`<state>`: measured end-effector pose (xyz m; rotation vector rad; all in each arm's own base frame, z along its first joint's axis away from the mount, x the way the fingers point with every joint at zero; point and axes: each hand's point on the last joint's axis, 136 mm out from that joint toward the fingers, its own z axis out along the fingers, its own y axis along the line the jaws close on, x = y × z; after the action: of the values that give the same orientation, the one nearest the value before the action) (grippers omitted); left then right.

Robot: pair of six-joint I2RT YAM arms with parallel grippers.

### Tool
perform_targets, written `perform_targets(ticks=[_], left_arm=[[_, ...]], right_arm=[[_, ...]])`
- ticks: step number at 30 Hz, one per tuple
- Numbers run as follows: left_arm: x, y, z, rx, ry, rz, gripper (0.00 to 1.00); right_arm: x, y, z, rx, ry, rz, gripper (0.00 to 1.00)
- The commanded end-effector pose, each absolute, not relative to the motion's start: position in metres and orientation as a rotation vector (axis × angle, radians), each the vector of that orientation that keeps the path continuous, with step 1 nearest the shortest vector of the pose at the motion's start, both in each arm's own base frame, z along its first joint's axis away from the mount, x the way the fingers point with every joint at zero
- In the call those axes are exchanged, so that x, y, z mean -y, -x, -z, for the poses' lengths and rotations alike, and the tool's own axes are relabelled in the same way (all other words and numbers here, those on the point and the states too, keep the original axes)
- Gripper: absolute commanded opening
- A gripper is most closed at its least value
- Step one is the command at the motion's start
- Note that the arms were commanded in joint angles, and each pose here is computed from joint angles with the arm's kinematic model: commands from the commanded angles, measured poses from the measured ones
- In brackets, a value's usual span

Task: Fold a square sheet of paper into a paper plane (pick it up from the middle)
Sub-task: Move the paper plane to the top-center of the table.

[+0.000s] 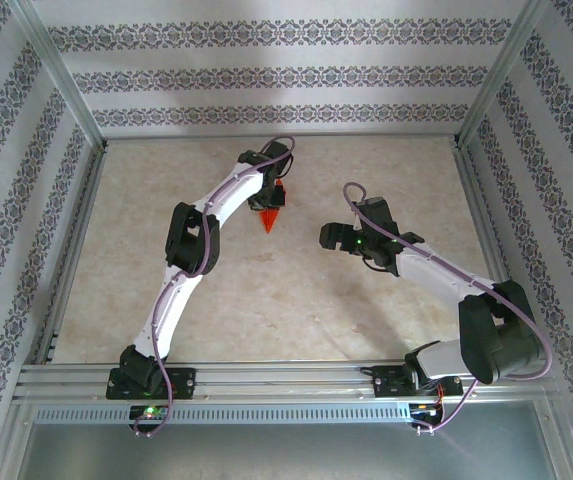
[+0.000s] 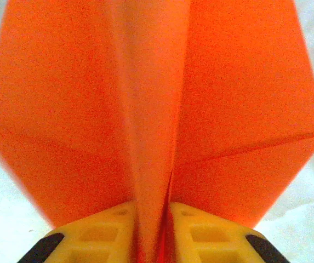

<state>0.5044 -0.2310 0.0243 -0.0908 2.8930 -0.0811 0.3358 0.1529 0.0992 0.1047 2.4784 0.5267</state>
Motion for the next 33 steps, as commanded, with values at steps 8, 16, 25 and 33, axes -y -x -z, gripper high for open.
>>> perform_targets(ticks=[8,16,25,33], left_arm=[[0.223,-0.498,-0.012,-2.944,0.104,0.040,0.24],[0.220,-0.495,-0.001,-2.965,0.117,0.013,0.28],[0.220,-0.494,0.003,-2.972,0.113,0.004,0.29],[0.228,-0.505,-0.039,-2.884,0.119,0.087,0.32]], right_arm=[[-0.152,-0.333,-0.096,-2.487,-0.130,-0.542,0.96],[-0.152,-0.332,-0.094,-2.491,-0.131,-0.542,0.96],[-0.152,-0.333,-0.094,-2.492,-0.134,-0.545,0.97],[-0.154,-0.333,-0.093,-2.494,-0.138,-0.550,0.97]])
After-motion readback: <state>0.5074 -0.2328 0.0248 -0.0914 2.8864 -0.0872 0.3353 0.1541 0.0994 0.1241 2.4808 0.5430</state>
